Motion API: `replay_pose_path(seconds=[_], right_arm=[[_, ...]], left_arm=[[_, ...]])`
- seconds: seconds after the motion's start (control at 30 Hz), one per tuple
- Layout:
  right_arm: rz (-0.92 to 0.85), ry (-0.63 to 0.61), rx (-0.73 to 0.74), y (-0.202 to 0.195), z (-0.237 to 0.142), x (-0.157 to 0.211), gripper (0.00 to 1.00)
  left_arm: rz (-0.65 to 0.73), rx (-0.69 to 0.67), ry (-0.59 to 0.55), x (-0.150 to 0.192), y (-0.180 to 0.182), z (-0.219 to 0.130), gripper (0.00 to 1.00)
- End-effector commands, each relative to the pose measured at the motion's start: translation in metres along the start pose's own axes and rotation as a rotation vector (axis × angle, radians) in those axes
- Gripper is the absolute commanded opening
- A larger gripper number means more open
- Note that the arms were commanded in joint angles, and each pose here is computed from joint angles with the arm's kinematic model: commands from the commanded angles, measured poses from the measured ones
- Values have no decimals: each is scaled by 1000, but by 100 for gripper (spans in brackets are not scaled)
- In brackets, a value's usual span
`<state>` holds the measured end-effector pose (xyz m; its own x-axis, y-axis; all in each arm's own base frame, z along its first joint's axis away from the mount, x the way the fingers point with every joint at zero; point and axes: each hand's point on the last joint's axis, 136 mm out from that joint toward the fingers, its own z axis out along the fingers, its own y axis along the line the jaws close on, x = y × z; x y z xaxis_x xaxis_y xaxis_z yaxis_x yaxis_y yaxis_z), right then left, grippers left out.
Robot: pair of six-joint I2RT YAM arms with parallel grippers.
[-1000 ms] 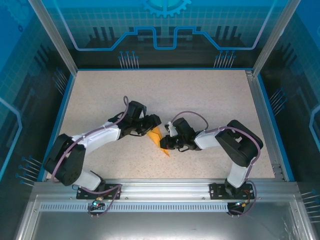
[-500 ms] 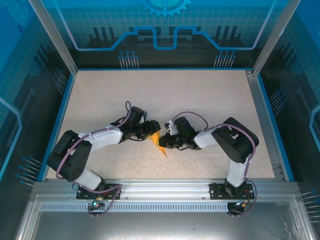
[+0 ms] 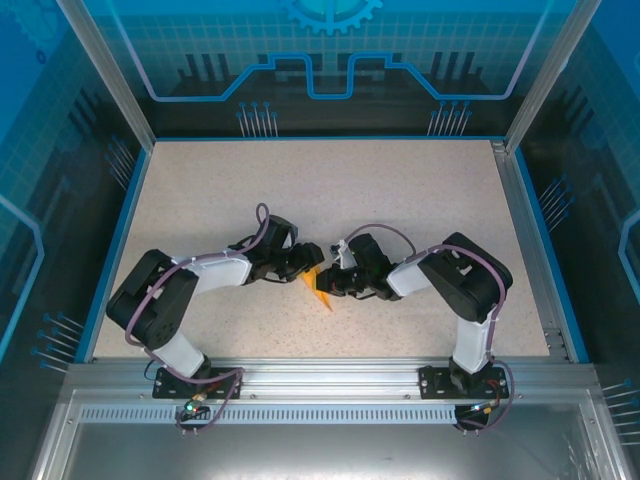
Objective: Fold a paper plane with a square sheet of paper (pick it up from the middle)
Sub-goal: Fold the wing for the fifth time at the center of the table.
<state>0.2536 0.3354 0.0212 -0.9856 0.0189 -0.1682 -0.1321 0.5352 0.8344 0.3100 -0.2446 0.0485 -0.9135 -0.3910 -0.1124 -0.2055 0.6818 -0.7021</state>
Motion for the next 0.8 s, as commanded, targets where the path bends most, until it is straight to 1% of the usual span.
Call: replay_pose_path(seconds=[0.0,0.17,0.43,0.53,0.77], right_arm=[[-22,2,44,-6,-5,0,14],[-75,17,104,-7,-9,4,21],[-134,26,167,-6,-6,6,23],[-137,38,168,-5,-1,9,21],[-102,2,178,-9,0,4,8]], left_arm=[[28,23,-1,-6,-11,4,59],[31,22,-1,-8,-13,7,58],[31,21,2,-10,-14,10,59],[29,16,6,-9,-13,11,59],[38,14,1,-11,-15,7,59]])
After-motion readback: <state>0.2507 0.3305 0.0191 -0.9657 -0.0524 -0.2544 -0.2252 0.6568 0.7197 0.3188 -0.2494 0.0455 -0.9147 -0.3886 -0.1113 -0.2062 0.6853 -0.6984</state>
